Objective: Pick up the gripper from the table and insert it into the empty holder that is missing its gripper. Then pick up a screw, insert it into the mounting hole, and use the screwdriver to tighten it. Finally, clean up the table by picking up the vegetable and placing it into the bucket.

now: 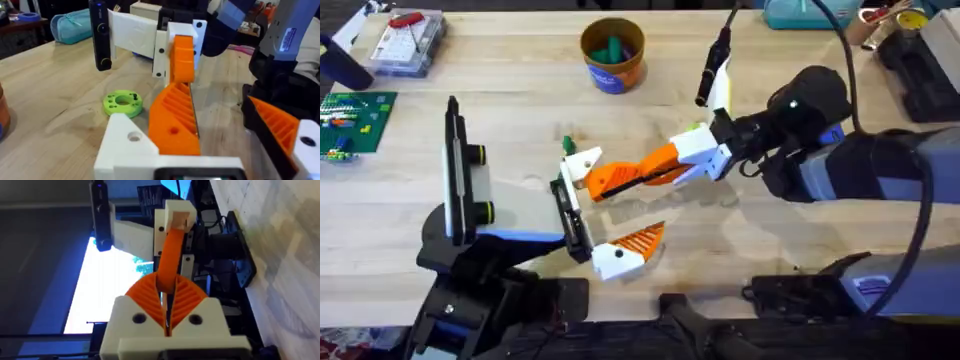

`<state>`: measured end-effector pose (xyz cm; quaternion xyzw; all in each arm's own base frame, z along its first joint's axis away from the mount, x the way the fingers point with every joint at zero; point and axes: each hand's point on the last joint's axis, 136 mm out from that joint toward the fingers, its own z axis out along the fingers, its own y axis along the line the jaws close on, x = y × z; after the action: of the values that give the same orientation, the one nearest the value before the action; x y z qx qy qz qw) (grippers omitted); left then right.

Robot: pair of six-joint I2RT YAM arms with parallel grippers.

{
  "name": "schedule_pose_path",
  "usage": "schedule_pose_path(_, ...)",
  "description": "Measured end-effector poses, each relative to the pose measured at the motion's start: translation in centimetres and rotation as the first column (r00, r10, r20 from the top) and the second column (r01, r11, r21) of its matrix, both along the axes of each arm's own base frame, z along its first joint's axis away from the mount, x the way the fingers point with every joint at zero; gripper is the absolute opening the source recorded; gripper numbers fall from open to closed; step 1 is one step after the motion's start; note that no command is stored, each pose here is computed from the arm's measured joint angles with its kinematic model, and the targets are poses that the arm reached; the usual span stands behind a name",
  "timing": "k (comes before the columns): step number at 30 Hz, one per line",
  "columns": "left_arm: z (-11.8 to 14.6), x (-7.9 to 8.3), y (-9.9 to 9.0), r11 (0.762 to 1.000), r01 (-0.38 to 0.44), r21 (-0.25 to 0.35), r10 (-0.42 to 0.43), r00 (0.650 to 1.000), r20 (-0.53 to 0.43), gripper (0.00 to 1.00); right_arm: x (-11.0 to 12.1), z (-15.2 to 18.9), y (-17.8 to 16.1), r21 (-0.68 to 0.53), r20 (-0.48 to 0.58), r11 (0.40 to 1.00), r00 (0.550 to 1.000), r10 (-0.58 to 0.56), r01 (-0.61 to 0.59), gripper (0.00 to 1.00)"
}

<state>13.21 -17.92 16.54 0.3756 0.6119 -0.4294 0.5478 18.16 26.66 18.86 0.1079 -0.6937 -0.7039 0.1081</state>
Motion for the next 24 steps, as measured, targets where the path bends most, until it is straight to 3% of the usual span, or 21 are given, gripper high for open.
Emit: schedule_pose_path(24,-0.2,0.4,0.2,1.0,-0.023,-0.001,0.023,0.999,-0.025,0.994,1.0,-1.7,1.5,-0.023,-0.063,0.999,0.998,-0.031,0.03,0.026)
